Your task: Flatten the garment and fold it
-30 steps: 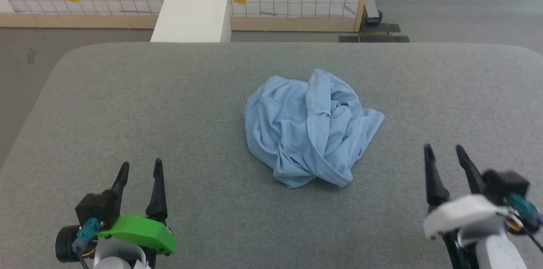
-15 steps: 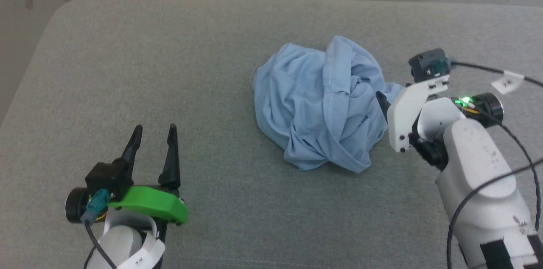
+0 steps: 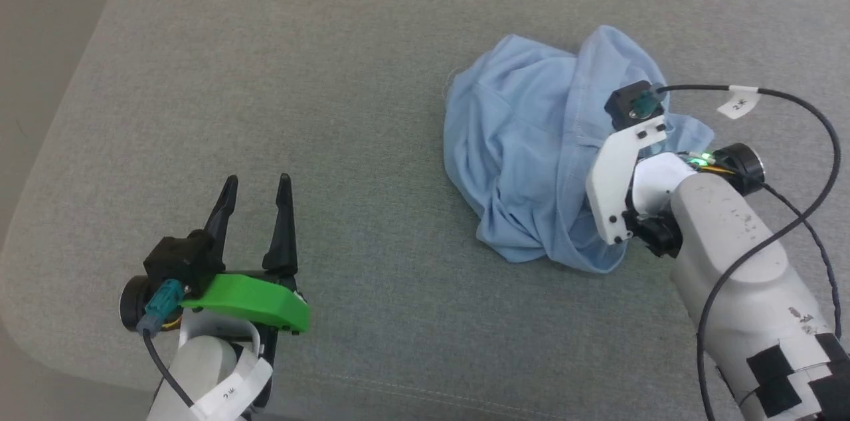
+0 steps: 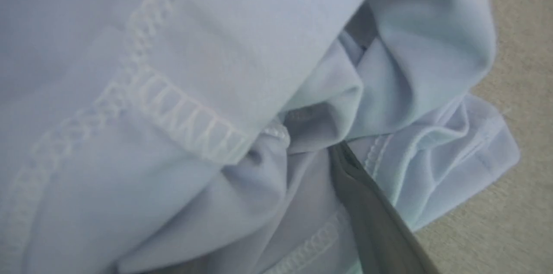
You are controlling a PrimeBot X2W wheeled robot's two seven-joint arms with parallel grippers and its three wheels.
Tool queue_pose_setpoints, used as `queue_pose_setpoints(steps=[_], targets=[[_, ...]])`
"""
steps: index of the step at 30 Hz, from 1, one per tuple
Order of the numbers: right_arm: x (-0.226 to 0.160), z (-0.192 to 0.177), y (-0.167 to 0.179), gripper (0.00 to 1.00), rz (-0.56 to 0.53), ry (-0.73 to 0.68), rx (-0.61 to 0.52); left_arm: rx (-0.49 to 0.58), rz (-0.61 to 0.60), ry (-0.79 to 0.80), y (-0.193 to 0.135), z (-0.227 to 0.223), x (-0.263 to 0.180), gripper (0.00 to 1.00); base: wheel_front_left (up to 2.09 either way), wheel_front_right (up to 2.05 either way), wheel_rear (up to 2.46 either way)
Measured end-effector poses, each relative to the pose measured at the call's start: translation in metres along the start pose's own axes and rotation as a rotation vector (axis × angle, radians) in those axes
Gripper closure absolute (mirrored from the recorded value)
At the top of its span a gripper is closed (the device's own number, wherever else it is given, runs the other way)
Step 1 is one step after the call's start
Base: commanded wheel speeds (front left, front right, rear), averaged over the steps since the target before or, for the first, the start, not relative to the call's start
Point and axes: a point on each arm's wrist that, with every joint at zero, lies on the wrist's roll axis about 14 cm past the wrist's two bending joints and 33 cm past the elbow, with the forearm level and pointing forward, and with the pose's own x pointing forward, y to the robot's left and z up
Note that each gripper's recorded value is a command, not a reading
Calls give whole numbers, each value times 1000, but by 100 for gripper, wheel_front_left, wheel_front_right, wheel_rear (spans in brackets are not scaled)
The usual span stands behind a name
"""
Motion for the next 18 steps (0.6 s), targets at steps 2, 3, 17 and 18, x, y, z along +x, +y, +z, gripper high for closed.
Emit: queue_pose_setpoints(steps=[2,3,17,18], targets=[[0,3,2,100,9,-19,-4,-2,7,2,2,-1,-1,0,0,0,0],[0,5,4,100,14,-30,-3,-4,11,1,4,0,-2,0,0,0,0],[-82,18,-95,100,-199,-368,222,-56,-35,-31,-13,10,-18,0,0,0,0],[-87,-1,-105,100,-228,-344,256,-59,-39,-35,-15,12,-19,0,0,0,0]])
